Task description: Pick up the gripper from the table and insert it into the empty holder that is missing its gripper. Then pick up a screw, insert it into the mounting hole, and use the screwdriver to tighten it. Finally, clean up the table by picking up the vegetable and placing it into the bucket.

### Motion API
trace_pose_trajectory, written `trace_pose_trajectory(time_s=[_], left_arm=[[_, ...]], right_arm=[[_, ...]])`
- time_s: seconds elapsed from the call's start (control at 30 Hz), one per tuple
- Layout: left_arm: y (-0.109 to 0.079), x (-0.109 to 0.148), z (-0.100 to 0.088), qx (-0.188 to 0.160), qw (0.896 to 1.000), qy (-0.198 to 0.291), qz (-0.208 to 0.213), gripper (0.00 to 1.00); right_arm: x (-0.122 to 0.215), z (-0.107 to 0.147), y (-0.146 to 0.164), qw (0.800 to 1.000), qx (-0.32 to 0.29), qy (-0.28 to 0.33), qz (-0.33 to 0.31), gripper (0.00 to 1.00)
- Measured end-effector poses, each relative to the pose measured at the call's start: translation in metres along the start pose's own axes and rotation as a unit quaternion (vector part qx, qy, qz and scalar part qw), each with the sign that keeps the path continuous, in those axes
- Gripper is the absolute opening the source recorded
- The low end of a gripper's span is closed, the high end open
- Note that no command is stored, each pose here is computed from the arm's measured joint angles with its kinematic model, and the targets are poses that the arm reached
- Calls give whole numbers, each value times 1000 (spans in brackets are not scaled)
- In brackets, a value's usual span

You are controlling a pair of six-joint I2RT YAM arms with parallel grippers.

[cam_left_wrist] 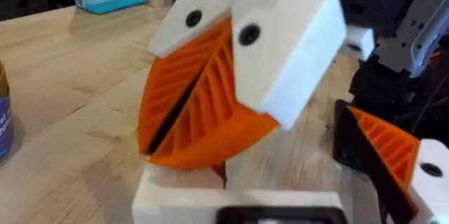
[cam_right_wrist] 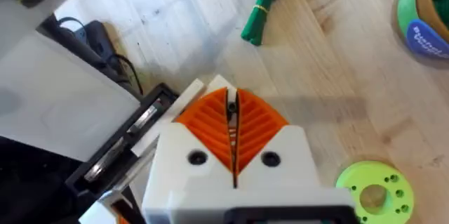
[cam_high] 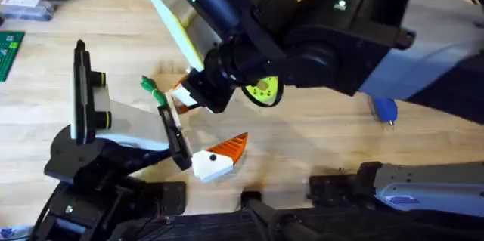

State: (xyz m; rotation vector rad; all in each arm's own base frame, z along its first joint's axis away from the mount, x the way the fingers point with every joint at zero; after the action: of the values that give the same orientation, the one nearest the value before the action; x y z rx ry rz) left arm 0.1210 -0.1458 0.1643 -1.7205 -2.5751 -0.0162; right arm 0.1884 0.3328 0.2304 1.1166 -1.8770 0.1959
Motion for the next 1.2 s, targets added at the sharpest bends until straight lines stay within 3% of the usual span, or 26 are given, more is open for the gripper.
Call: trace_pose_trajectory(time_s=[0.6, 1.2], left_arm=[[0, 0, 0, -6, 1000, 0, -1, 990], [0, 0, 0, -6, 1000, 0, -2, 990]], right_arm=[[17, 3, 4, 1000, -3, -2, -9, 3], [10, 5, 3, 1000, -5, 6, -7, 3]])
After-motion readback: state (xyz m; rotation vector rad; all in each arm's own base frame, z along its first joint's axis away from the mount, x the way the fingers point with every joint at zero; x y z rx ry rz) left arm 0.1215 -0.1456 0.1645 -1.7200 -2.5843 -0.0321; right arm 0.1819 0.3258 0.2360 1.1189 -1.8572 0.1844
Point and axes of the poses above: each hand's point on the last joint's axis, 136 mm out from that joint toward the fingers, its own x axis back along the fingers, its own y axis along the line the jaws close on, z = x × y, the point moved 4 cm from there along x, back along the fingers, and after that the axes turned 12 degrees about -x, right-handed, at the moved point
